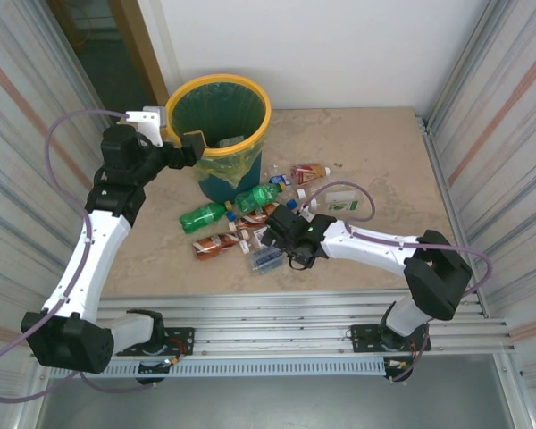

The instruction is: Put the plastic bottles in the bin

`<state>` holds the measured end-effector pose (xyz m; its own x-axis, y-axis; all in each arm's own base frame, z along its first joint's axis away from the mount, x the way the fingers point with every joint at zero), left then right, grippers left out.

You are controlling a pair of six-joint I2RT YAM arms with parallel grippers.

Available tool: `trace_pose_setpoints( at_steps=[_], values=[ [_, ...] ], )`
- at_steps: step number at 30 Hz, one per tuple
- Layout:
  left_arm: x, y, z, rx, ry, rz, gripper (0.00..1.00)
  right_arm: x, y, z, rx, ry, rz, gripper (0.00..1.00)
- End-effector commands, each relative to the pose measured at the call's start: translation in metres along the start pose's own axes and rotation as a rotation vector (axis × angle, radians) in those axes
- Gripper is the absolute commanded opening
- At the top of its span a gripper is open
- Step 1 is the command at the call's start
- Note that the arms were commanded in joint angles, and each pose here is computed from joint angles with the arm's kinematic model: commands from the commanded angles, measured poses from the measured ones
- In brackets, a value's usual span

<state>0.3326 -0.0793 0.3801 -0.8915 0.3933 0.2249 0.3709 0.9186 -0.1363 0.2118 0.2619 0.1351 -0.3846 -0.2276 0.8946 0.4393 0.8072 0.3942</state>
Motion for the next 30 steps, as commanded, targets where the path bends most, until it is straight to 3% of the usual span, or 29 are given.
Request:
trace_pose_setpoints(
  at_steps=[1, 13, 20, 30],
  values=[
    [0.008, -0.004, -0.01, 0.0, -0.053, 0.025, 0.99, -0.009, 0.009, 0.009, -0.03, 0.05, -0.025, 0.98],
    [0.0, -0.003, -0.004, 0.018, -0.04, 0.04, 0.99, -0.031, 0.007, 0.016, -0.046, 0.146, 0.009, 1.0],
    [0.001, -0.003, -0.005, 0.016, -0.043, 0.033, 0.99, -0.038, -0.002, 0.013, -0.069, 0.156, 0.039, 0.81],
    [0.0, -0.002, -0.004, 0.017, -0.039, 0.029, 0.99, -0.048, -0.02, 0.008, -0.089, 0.142, 0.09, 0.78]
  ],
)
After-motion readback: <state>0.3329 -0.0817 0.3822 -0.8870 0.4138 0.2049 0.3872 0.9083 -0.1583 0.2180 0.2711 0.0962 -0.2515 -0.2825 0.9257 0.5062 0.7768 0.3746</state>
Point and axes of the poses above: each hand's point on the last joint's axis, 136 mm out from that joint toward the fingers, its own x axis back along the fingers, its own y axis along the line the jaws close on, z = x × y, the point moved 6 cm from there along x, back along the fingers, and after that the axes turned 6 degrees about -x, right-handed, at the moved point
